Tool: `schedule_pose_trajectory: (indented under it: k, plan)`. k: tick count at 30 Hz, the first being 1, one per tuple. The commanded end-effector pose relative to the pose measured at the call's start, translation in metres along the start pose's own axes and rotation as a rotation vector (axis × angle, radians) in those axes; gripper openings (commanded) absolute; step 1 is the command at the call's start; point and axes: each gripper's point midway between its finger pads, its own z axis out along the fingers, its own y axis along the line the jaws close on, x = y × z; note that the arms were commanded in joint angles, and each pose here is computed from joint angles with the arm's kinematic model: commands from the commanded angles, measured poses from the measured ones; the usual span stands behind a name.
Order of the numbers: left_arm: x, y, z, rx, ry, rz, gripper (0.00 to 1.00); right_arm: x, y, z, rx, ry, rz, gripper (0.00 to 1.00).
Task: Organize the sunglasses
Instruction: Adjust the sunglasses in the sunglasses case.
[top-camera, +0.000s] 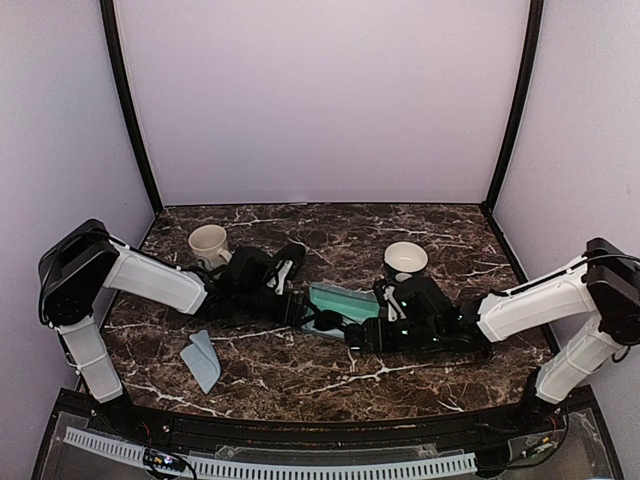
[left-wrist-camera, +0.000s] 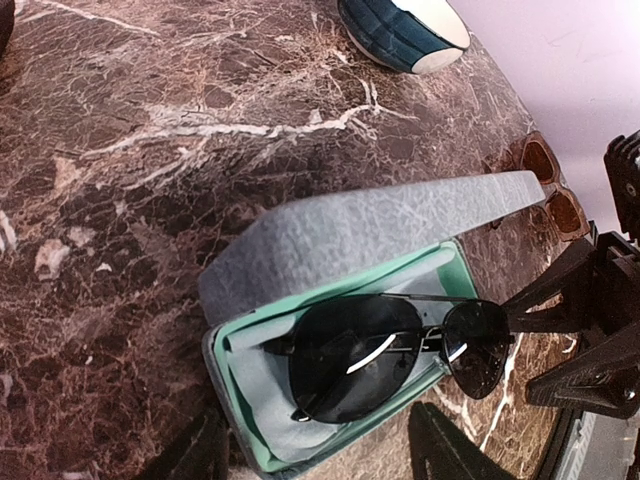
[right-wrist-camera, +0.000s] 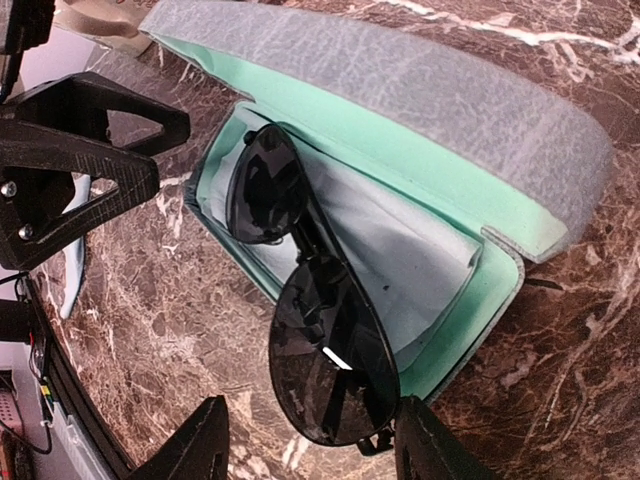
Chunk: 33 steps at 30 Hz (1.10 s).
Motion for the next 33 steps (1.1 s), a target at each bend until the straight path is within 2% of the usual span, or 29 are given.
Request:
schedule_pose_trajectory:
  k: [1,12,33]
  plan:
    - [-0.002,-0.003,-0.002,0.017,-0.009,-0.003,0.63,-0.005,-0.003,-0.006,0.045,-0.018,0.002,0.58]
    - [-0.005,-0.003,-0.002,0.011,-0.017,0.003,0.63,0.009,0.001,-0.015,0.008,0.005,0.023,0.59]
    - [-0.008,-0.003,-0.005,0.0,-0.024,0.02,0.63,0.017,0.019,0.001,-0.038,0.067,0.002,0.59]
